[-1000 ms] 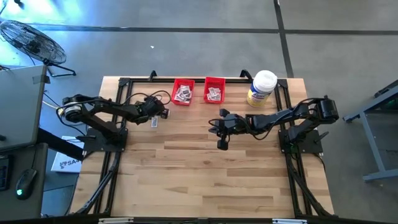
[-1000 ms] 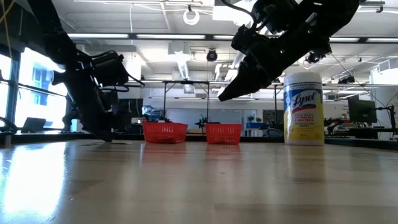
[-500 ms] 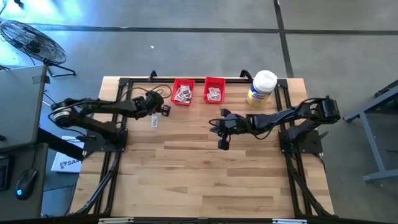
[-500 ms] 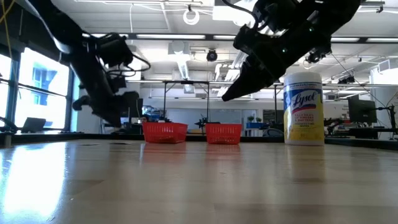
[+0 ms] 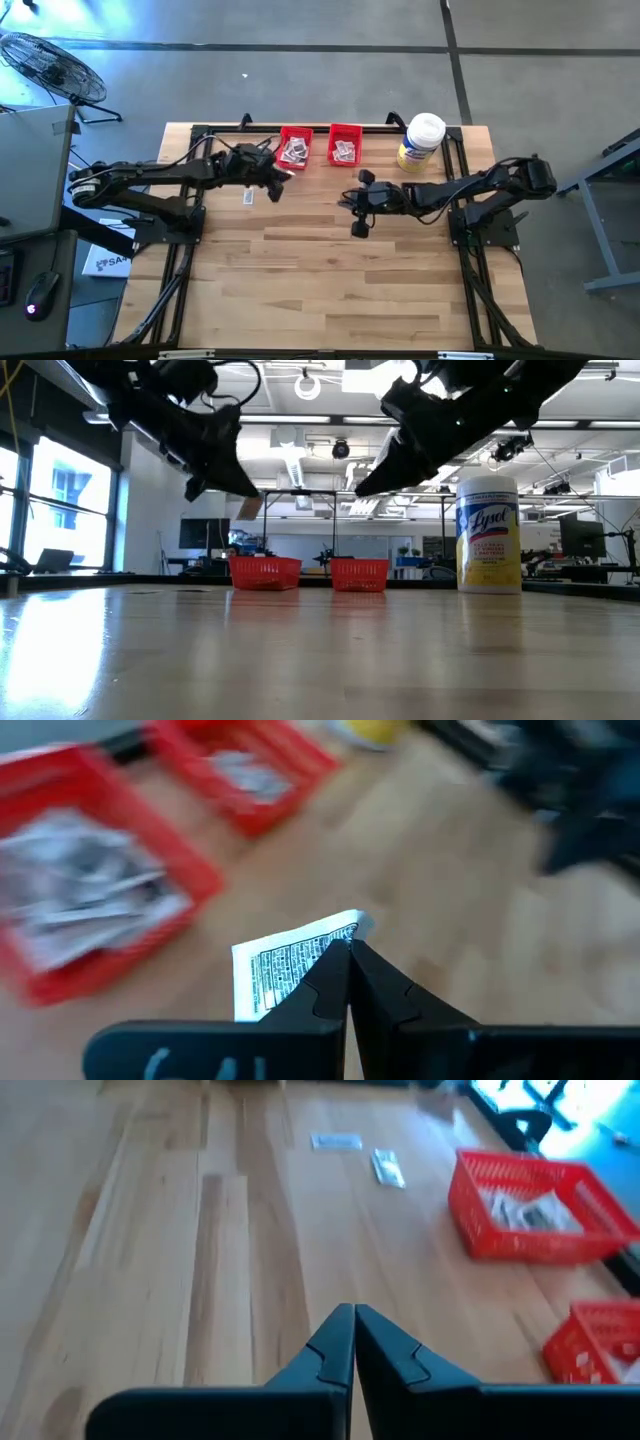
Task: Pick & Place First Aid Supplies
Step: Put the ointment pack into the right red bin
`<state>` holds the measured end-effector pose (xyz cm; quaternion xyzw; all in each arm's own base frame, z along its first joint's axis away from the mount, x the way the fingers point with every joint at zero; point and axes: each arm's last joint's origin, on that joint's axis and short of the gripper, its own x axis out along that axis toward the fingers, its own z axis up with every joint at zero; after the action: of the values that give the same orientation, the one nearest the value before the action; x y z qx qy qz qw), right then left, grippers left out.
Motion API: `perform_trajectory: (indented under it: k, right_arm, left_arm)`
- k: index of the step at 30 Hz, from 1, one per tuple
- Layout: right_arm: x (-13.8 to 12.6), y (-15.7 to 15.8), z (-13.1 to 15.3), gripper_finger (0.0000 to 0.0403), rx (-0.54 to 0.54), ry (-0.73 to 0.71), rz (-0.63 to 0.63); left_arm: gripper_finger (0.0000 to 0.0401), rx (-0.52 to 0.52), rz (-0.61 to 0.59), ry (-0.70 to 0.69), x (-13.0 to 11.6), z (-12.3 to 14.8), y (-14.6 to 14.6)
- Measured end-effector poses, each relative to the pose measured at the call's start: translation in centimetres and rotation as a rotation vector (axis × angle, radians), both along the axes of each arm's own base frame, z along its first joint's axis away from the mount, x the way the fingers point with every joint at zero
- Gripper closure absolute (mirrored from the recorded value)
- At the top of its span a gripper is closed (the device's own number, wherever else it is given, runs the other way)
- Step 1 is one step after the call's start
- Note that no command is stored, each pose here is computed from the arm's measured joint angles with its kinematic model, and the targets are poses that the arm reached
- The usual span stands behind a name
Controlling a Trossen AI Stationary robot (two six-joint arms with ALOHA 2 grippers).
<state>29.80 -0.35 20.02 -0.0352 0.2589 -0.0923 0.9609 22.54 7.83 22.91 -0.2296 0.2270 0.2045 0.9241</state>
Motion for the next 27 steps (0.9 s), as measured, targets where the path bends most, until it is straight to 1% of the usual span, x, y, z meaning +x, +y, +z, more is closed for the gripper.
perform_trajectory:
  k: [4,7,8,10,13,16,18,21,23,27]
  right_arm:
    - [1.2,0.7,-0.3,0.0371,-0.038,-0.079,0.099]
    - [2.3,1.3,-0.8,0.0332,-0.101,-0.156,0.156]
    - [2.6,1.4,-1.0,0.0317,-0.125,-0.178,0.161]
    - [3.3,1.4,-1.2,0.0285,-0.173,-0.205,0.123]
    - [4.5,1.5,-0.6,0.0245,-0.231,-0.219,0.086]
    - [5.5,1.6,0.0,0.0218,-0.259,-0.223,0.124]
    - [6.1,1.7,0.3,0.0211,-0.270,-0.216,0.166]
    - [7.1,2.0,0.7,0.0211,-0.268,-0.235,0.251]
    - [7.8,2.2,0.9,0.0217,-0.260,-0.253,0.295]
    - [8.7,2.2,0.7,0.0245,-0.247,-0.253,0.300]
  left_arm:
    - [0.0400,-0.038,-0.157,-0.078,0.8,0.5,-1.6]
    - [0.0400,-0.045,-0.264,-0.142,1.3,1.1,-2.9]
    - [0.0400,-0.047,-0.296,-0.161,1.5,1.2,-3.3]
    - [0.0400,-0.049,-0.347,-0.186,2.0,1.3,-4.2]
    - [0.0400,-0.046,-0.406,-0.219,2.2,1.6,-5.3]
    - [0.0400,-0.045,-0.438,-0.216,2.3,1.6,-6.2]
    - [0.0400,-0.040,-0.447,-0.219,2.3,1.7,-6.6]
    - [0.0400,-0.033,-0.453,-0.223,2.4,1.7,-6.9]
    - [0.0400,-0.032,-0.450,-0.223,2.4,1.7,-7.0]
    - [0.0400,-0.020,-0.437,-0.244,2.4,1.9,-6.9]
